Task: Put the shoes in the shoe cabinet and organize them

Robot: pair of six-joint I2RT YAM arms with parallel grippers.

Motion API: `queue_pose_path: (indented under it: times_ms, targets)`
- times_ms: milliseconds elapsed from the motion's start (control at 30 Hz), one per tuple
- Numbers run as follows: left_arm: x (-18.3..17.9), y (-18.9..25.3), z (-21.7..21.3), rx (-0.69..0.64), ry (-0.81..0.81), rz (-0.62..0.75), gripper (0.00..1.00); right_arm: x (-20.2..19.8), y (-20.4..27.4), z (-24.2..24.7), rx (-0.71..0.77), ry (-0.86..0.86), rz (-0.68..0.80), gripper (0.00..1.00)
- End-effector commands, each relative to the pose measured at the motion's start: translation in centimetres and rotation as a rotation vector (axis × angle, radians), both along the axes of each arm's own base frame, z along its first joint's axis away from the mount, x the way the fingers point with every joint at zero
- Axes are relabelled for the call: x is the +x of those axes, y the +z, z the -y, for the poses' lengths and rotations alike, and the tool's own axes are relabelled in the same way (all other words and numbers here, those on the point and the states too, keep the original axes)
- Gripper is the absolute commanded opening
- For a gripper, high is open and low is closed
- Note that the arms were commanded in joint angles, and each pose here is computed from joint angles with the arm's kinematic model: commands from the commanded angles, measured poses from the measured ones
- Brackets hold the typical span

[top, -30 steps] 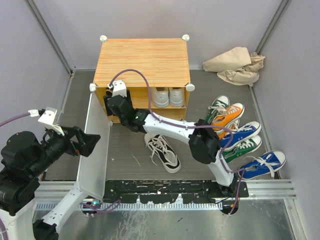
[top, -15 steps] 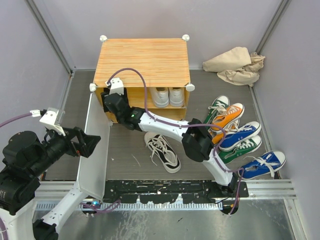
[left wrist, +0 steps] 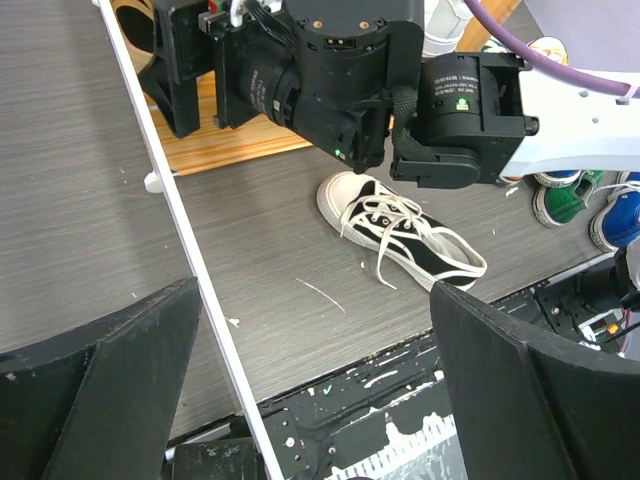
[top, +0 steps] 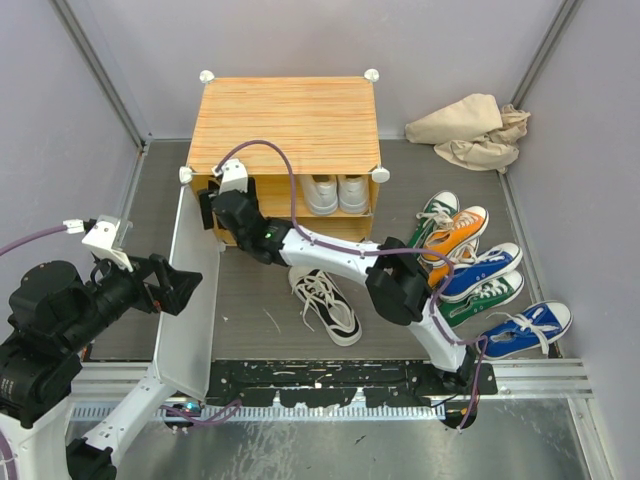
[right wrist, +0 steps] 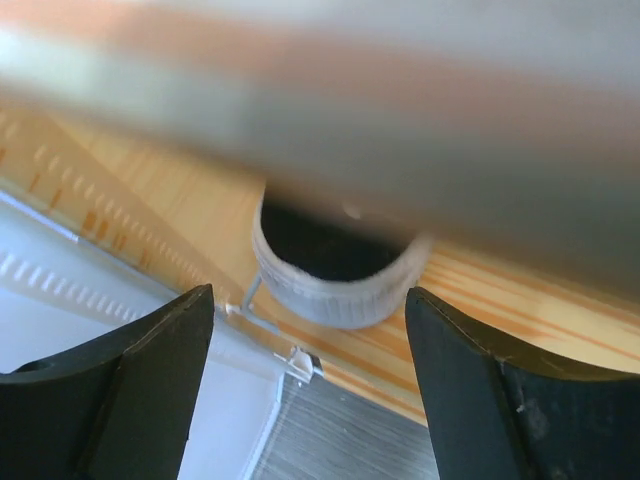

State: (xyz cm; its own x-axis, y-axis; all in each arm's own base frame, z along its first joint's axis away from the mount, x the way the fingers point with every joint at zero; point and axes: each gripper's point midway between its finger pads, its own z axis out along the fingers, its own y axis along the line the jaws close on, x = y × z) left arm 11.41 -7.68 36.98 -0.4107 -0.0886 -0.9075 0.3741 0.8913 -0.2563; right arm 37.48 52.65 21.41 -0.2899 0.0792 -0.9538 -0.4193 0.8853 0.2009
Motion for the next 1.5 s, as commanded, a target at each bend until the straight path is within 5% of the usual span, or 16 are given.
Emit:
queue_pose_path:
  times_ms: [0, 267, 467, 667, 1133, 1367, 1467]
  targets:
    - [0.4, 0.5, 0.0, 0.011, 0.000, 0.027, 0.98, -1.7, -1.1, 1.6, -0.054, 0.023, -0.051, 0.82]
    - [0.4, 1.0, -0.1, 0.007, 0.002, 0.038, 0.98, -6.0, -0.8, 7.2, -0.200, 0.060, -0.132, 0.95]
    - [0.6, 0.5, -0.1, 0.014, 0.005, 0.031, 0.98, -12.1, -5.3, 18.2, -0.395, -0.003, -0.309, 0.95]
    - [0.9, 0.0, 0.0, 0.021, 0.004, 0.016, 0.98, -18.9, -7.7, 26.4, -0.374, -0.013, -0.506, 0.91]
    - [1.7, -0.5, -0.5, 0.041, 0.040, -0.002, 0.98, -24.3, -15.6, 30.7, -0.407, 0.032, -0.710, 0.85]
    - [2.0, -0.8, -0.4, 0.042, 0.048, -0.015, 0.98, -24.5, -17.9, 29.4, -0.345, 0.055, -0.720, 0.72]
    - [2.0, -0.8, -0.4, 0.039, 0.045, -0.013, 0.98, -24.8, -17.9, 28.1, -0.314, 0.080, -0.720, 0.40]
